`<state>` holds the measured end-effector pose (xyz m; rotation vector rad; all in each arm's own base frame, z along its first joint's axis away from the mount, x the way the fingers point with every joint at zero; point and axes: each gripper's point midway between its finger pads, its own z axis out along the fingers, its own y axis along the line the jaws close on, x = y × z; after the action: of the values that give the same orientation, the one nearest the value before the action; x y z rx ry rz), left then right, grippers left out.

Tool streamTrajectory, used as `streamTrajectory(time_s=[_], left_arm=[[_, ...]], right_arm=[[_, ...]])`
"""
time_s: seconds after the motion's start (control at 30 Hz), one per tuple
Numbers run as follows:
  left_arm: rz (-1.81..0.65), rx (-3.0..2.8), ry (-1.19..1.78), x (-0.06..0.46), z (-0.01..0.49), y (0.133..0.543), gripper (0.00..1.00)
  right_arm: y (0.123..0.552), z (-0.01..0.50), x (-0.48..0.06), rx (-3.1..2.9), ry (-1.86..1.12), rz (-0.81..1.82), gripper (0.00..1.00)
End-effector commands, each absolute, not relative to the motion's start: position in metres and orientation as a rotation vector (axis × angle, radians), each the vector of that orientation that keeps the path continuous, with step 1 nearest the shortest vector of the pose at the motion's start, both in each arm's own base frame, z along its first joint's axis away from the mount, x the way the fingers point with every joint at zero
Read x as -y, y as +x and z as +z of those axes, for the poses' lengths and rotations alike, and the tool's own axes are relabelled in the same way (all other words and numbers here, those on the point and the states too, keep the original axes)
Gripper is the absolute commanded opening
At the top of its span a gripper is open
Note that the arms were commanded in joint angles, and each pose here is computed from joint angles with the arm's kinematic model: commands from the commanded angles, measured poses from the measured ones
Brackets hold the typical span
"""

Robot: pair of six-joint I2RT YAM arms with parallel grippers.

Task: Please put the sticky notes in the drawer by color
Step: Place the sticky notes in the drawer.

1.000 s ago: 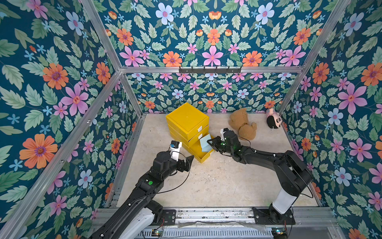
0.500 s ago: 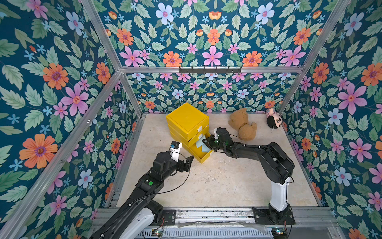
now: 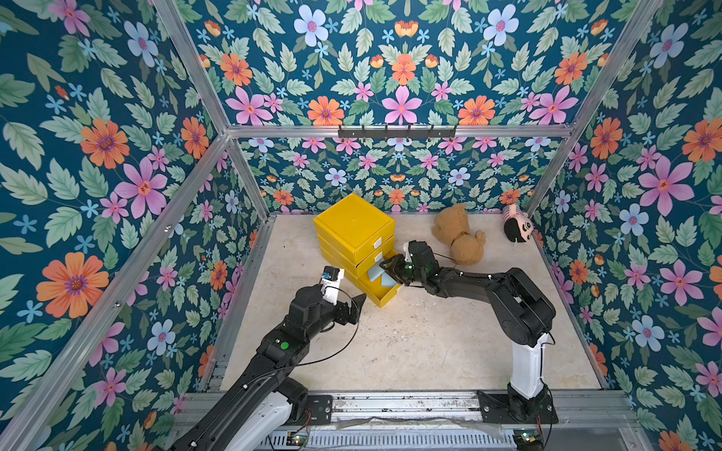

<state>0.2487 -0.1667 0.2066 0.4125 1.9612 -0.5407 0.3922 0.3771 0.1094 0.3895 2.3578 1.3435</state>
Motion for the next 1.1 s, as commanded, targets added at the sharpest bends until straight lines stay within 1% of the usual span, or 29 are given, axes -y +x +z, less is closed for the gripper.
streamTrajectory(time_s=[0.0, 0.17, 0.2, 0.27, 0.37, 0.4, 0.5, 0.57, 0.6, 0.73, 0.9, 0.97, 1.0, 1.07], left_arm=[[-0.528, -1.940, 0.400, 0.165, 0.214, 0.252, 1.00], [-0.556, -1.910, 0.371, 0.168, 0.230, 0.256, 1.00], [-0.572, -1.907, 0.359, 0.170, 0.234, 0.258, 1.00], [-0.603, -1.911, 0.319, 0.173, 0.244, 0.262, 1.00], [-0.620, -1.937, 0.193, 0.172, 0.261, 0.277, 1.00], [-0.598, -1.960, 0.114, 0.167, 0.266, 0.285, 1.00], [-0.517, -2.018, 0.029, 0.163, 0.277, 0.306, 1.00], [-0.450, -2.024, 0.009, 0.161, 0.284, 0.321, 0.99], [-0.415, -2.020, 0.004, 0.160, 0.290, 0.328, 0.96], [-0.309, -2.073, 0.017, 0.161, 0.292, 0.358, 0.81], [-0.303, -2.144, 0.047, 0.166, 0.285, 0.390, 0.64], [-0.307, -2.176, 0.052, 0.165, 0.276, 0.401, 0.62], [-0.311, -2.195, 0.057, 0.164, 0.270, 0.407, 0.59], [-0.316, -2.225, 0.067, 0.165, 0.261, 0.415, 0.57]], right_arm=[[0.389, 0.121, -0.364, -2.315, 0.378, 1.295, 0.40], [0.367, 0.132, -0.331, -2.276, 0.386, 1.215, 0.48], [0.361, 0.133, -0.320, -2.267, 0.388, 1.181, 0.53], [0.351, 0.145, -0.302, -2.220, 0.356, 1.128, 0.57], [0.333, 0.146, -0.278, -2.172, 0.219, 1.024, 0.64], [0.327, 0.141, -0.270, -2.168, 0.158, 0.971, 0.65], [0.315, 0.127, -0.256, -2.154, -0.040, 0.831, 0.68], [0.311, 0.120, -0.252, -2.135, -0.139, 0.771, 0.68], [0.310, 0.117, -0.251, -2.122, -0.173, 0.752, 0.68], [0.314, 0.110, -0.261, -2.077, -0.314, 0.724, 0.64], [0.325, 0.106, -0.280, -2.027, -0.371, 0.759, 0.57], [0.329, 0.101, -0.286, -2.020, -0.381, 0.774, 0.55], [0.331, 0.099, -0.290, -2.017, -0.386, 0.782, 0.54], [0.336, 0.085, -0.294, -2.039, -0.395, 0.774, 0.52]])
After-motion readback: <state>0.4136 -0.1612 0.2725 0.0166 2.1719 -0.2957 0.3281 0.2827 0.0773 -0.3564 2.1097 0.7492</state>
